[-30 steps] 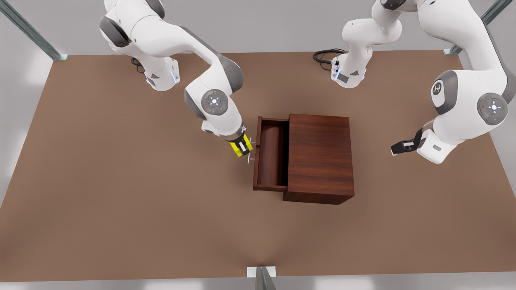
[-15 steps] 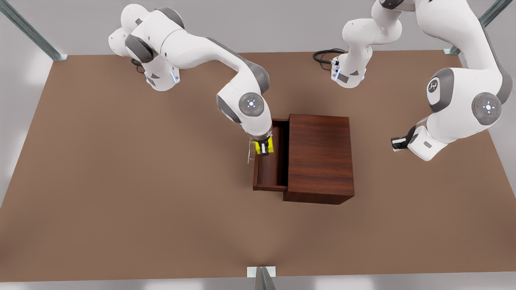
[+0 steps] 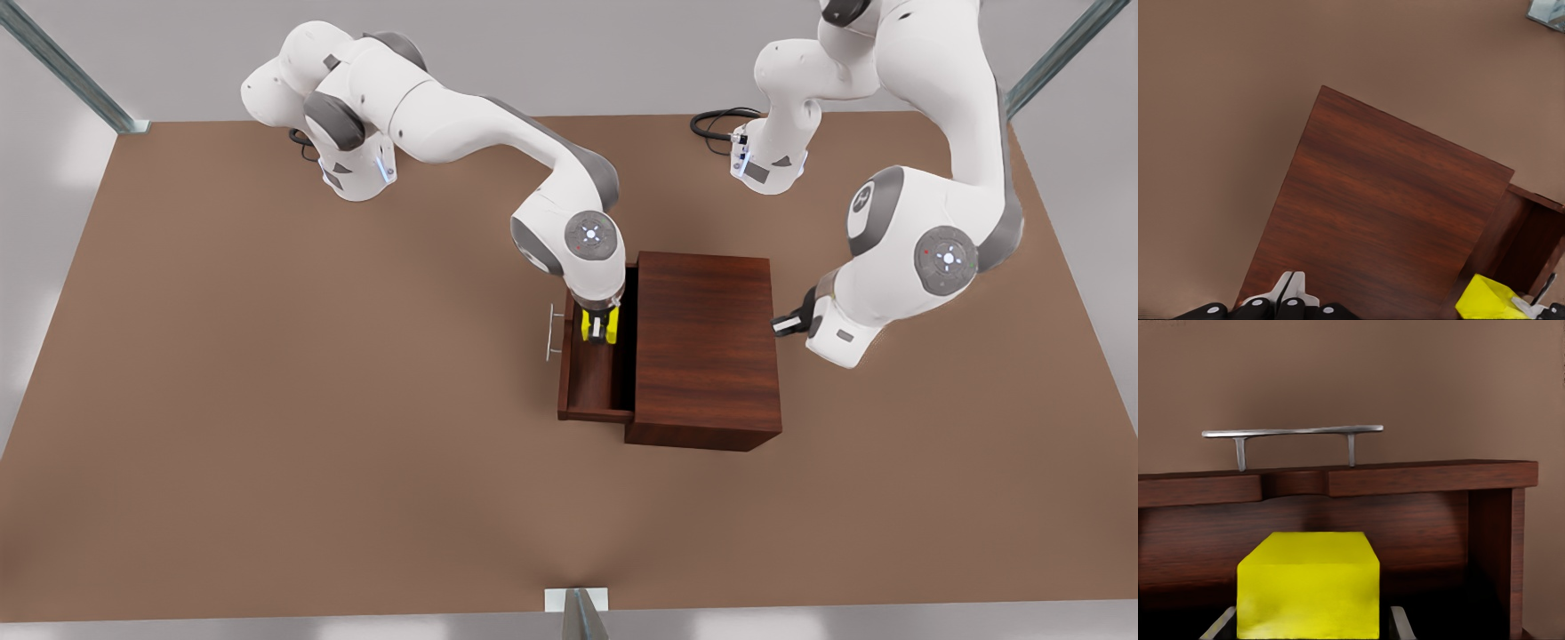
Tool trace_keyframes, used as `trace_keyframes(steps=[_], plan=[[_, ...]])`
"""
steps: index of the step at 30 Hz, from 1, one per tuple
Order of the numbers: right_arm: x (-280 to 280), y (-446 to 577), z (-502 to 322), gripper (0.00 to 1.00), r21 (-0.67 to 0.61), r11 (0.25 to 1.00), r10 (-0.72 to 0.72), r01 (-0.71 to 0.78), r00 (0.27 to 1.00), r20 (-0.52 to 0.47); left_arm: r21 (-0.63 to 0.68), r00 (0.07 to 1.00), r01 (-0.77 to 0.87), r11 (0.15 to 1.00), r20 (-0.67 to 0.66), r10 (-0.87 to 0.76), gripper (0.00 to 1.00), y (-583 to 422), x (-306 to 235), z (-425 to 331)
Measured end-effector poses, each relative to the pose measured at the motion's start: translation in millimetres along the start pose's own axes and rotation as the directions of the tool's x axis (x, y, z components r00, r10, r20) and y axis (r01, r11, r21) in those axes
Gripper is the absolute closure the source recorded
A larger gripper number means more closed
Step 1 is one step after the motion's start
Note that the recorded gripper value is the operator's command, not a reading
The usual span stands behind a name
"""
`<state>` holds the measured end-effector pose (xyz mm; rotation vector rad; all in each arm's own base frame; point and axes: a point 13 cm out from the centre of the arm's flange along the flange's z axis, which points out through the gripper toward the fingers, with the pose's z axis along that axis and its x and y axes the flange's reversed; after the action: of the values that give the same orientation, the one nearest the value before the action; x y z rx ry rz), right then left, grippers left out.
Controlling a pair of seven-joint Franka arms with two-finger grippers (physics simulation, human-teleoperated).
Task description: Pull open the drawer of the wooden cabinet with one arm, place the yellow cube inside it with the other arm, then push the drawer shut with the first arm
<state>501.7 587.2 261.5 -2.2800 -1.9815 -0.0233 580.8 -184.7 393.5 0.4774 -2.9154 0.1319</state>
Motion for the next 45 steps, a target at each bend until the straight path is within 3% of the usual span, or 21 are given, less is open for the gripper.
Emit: trace_keyframes(steps=[3, 5, 8, 11, 14, 16, 22, 29, 36, 45], plan=[[-14.7, 23.3, -22.2, 0.0, -0.023, 0.998, 0.061, -0.061, 0.998, -0.012, -0.008, 0.996, 0.091, 0.996, 0.011, -0.091, 1.0, -23.0, 10.4, 7.3], [-58.2, 72.3, -71.7, 0.0, -0.048, 0.987, 0.15, -0.152, 0.988, -0.038, -0.019, 0.991, 0.134, 0.991, 0.035, -0.133, 1.0, -52.0, 20.8, 11.4], [-192.6, 163.8, -168.6, 0.0, -0.077, 0.945, 0.311, -0.317, 0.947, -0.073, -0.019, 0.978, 0.203, 0.979, 0.061, -0.201, 1.0, -97.1, 45.4, 17.1], [-369.2, 218.2, -213.9, 0.0, -0.06, 0.893, 0.444, -0.447, 0.894, -0.05, -0.024, 0.966, 0.248, 0.969, 0.08, -0.245, 1.0, -167.1, 86.3, 41.7], [-477.8, 221.3, -200.8, 0.0, 0.002, 0.879, 0.477, -0.477, 0.879, 0.008, -0.03, 0.95, 0.289, 0.957, 0.13, -0.283, 1.0, -235.4, 143.7, 85.0], [-518.8, 224.0, -188.2, 0.0, 0.031, 0.882, 0.469, -0.47, 0.883, 0.025, -0.002, 0.926, 0.35, 0.937, 0.15, -0.346, 1.0, -267.4, 171.3, 108.0], [-528.3, 235.9, -157.4, 0.0, 0.056, 0.94, 0.335, -0.336, 0.942, 0.022, 0.127, 0.835, 0.515, 0.848, 0.15, -0.529, 1.0, -341.1, 229.8, 175.7], [-544.1, 222.2, -140.5, 0.0, 0.022, 0.981, 0.19, -0.191, 0.98, 0.056, 0.292, 0.62, 0.725, 0.624, 0.12, -0.776, 1.0, -358.3, 157.6, 236.8], [-560.1, 151.1, -130.6, 0.0, 0.01, 1.0, 0.002, -0.003, 0.998, 0.066, 0.387, 0.463, 0.804, 0.451, 0.069, -0.884, 1.0, -360.1, 131.0, 236.6], [-559.4, 164.2, -134.5, 0.0, -0.013, 0.967, -0.255, 0.256, 0.965, 0.061, 0.37, 0.385, 0.837, 0.403, 0.124, -0.914, 1.0, -347.7, 146.3, 267.3]])
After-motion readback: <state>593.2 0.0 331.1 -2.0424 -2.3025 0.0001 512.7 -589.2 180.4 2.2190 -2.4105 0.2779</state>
